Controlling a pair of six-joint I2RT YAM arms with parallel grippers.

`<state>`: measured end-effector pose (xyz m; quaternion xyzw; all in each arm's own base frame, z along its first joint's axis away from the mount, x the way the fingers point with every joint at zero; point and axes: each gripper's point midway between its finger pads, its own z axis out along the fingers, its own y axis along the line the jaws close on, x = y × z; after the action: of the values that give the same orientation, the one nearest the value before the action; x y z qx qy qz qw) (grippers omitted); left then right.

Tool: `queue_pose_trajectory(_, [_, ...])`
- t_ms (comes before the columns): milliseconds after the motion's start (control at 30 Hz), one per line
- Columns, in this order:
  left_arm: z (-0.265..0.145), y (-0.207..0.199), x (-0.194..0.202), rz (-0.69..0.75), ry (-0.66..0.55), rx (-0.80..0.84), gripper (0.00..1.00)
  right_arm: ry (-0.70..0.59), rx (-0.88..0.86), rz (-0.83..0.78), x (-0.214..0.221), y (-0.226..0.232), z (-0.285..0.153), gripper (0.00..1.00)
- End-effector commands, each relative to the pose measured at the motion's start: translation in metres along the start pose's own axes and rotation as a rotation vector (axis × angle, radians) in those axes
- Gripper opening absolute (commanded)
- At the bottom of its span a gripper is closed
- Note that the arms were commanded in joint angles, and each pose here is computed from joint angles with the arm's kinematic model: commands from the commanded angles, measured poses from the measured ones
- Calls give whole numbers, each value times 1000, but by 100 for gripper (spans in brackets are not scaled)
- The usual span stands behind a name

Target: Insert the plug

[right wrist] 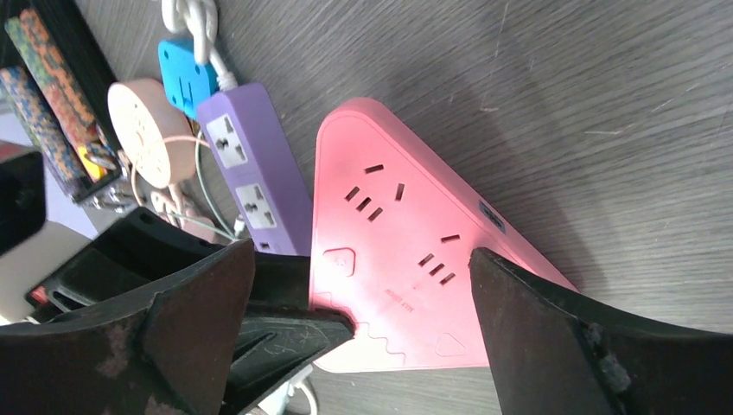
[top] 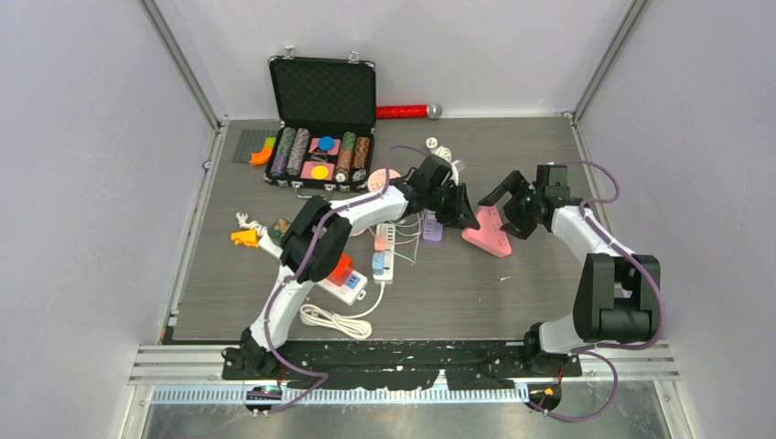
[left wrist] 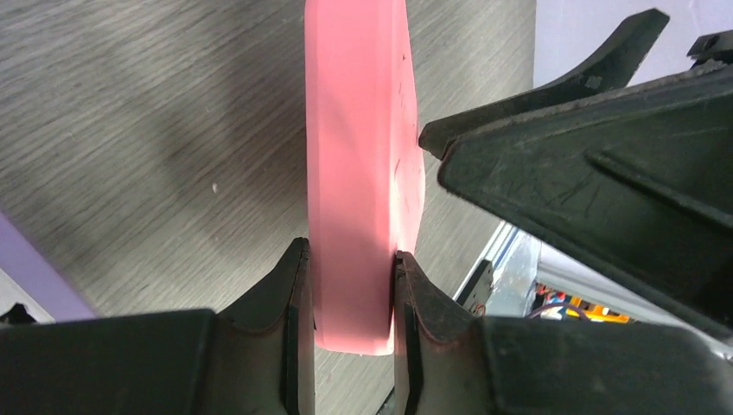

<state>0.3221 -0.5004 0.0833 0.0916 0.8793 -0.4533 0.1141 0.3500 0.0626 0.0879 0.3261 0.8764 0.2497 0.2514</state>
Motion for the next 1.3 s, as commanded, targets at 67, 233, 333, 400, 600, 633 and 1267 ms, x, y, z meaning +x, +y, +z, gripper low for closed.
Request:
queue_pose_trajectory(67, [-53,-47,-23,139,-17,106,0,-21,-143,-217,-1,33,-34,97])
queue_pose_trajectory(233, [-80,-49,-26,162,-11,122,0,-65,-226,-252,-2,46,-45,96])
queue_pose_trajectory(333, [-97,-50,-31,171,-8,146,0,-77,-280,-276,2,50,-48,96])
queue_pose_trajectory(400, [-108,-52,-34,168,0,174,0,-72,-340,-295,6,56,-49,96])
queue_pose_trajectory(600, [-152,-66,-36,197,40,273,0,-54,-568,-343,20,85,-63,96])
queue_pose_trajectory(633, [-159,-69,-36,197,51,298,0,-53,-597,-364,21,90,-66,96])
queue_pose_trajectory(1267, [-185,-91,-57,207,92,473,13,134,-974,-288,35,145,-91,31])
